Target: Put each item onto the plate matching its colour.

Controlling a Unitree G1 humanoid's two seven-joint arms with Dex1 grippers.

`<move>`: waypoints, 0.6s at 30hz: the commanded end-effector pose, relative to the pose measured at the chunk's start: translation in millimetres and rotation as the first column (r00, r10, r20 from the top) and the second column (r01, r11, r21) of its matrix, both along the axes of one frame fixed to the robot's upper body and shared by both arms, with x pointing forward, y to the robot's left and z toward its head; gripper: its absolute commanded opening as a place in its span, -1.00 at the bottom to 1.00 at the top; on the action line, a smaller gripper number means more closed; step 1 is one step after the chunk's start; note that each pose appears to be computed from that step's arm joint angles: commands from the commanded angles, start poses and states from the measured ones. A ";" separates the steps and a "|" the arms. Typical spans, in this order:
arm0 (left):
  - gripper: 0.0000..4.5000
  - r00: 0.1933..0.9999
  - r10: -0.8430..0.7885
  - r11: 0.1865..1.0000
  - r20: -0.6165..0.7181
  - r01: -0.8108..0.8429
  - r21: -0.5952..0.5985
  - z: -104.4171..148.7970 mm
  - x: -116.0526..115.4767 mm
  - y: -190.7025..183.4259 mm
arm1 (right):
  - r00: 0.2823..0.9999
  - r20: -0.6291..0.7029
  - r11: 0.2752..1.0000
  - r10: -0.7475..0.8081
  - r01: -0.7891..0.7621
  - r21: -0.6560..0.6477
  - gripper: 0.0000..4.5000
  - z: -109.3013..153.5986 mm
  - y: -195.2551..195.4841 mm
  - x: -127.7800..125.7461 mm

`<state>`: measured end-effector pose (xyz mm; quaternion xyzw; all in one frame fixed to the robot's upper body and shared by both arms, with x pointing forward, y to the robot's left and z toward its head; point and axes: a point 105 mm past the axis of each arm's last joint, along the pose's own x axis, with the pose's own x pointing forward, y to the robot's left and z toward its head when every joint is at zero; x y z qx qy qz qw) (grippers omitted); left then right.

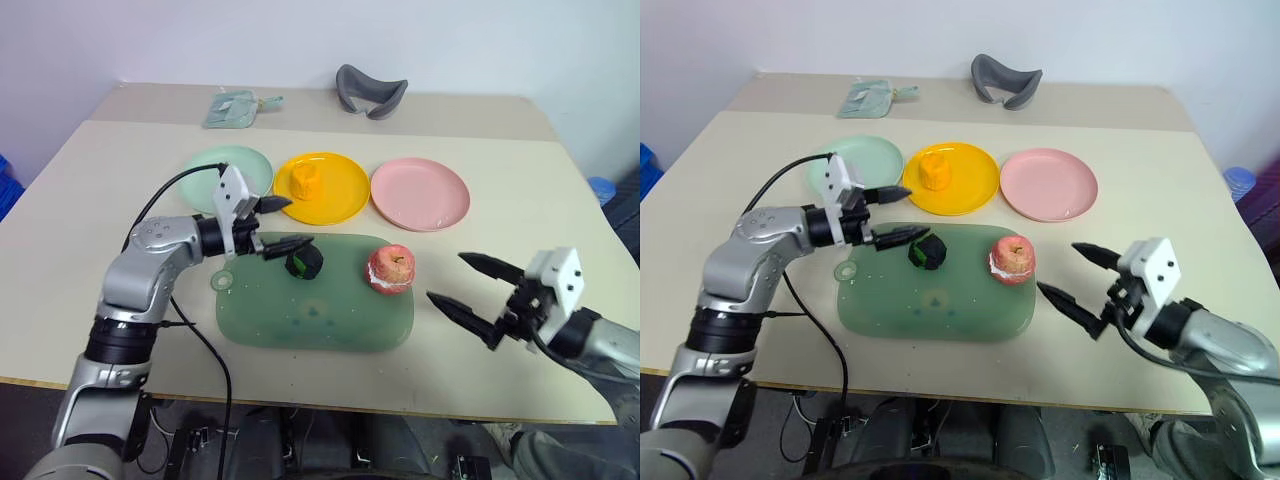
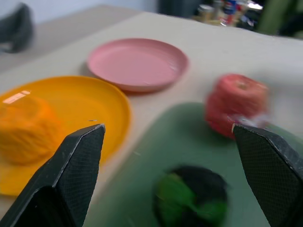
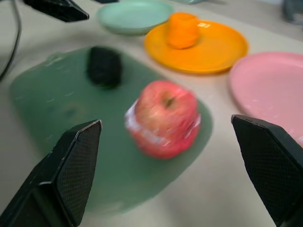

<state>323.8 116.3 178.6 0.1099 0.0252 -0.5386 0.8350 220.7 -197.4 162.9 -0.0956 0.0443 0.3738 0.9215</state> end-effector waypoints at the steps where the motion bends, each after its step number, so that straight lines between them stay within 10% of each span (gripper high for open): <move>1: 0.96 0.996 -0.095 0.995 0.003 0.094 0.039 1.6 -16.0 0.2 | 0.997 0.078 1.000 0.019 -0.018 -0.022 1.00 17.2 1.3 -2.7; 18: 0.96 0.997 -0.033 0.981 -0.062 0.045 0.190 -41.8 10.9 -11.9 | 0.994 0.094 0.999 0.051 -0.051 -0.008 1.00 27.9 23.7 4.0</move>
